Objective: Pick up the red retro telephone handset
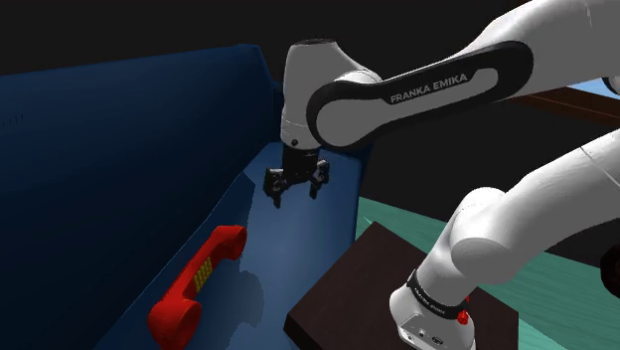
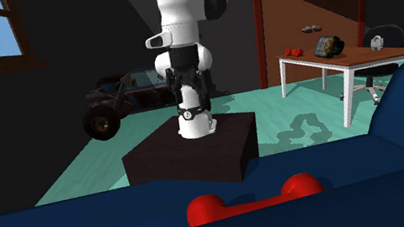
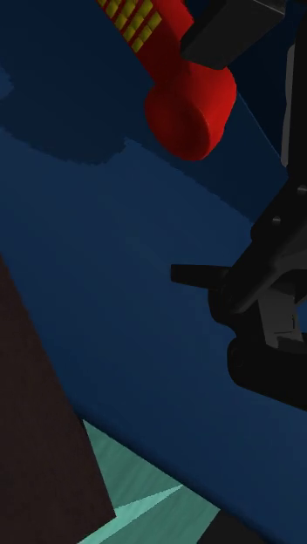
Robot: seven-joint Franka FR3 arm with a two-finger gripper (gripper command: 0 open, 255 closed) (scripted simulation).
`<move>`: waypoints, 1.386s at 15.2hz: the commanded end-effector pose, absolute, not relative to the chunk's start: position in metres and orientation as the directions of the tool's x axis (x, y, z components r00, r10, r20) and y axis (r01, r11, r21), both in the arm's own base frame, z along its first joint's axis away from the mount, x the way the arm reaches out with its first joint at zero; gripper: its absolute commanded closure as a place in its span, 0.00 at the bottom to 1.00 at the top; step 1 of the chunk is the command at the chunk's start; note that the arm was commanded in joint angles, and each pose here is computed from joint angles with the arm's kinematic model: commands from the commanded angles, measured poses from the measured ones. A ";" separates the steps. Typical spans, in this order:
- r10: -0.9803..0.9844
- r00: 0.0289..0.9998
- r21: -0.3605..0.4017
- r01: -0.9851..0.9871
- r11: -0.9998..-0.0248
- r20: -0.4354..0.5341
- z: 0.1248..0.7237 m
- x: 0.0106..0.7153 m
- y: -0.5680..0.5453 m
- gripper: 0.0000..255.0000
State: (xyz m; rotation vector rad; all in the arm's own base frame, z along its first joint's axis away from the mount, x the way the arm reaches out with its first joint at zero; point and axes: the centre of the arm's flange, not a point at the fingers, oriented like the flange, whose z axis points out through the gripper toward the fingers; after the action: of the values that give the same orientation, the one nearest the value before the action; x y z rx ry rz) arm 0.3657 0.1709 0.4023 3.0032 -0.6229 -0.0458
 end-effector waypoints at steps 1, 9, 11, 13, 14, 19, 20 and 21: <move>-0.437 0.899 0.080 -0.435 -0.897 -0.011 0.387 0.373 0.192 0.00; -0.573 0.819 0.092 -0.571 -0.816 0.002 0.319 0.417 0.262 0.00; -0.605 0.796 0.095 -0.603 -0.792 0.005 0.302 0.430 0.278 0.00; -0.636 0.771 0.097 -0.634 -0.767 0.009 0.285 0.443 0.294 0.00; -0.651 0.759 0.099 -0.649 -0.754 0.011 0.276 0.450 0.301 0.00; -0.723 0.691 0.104 -0.720 -0.686 0.020 0.233 0.487 0.336 0.00; -0.736 0.676 0.105 -0.734 -0.671 0.022 0.224 0.495 0.343 0.00; -0.749 0.662 0.106 -0.747 -0.656 0.024 0.216 0.503 0.349 0.00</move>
State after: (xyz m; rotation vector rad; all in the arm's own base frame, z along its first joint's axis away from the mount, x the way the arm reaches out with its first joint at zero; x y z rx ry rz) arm 0.4943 0.3424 0.2253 2.7816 -1.2197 -0.0360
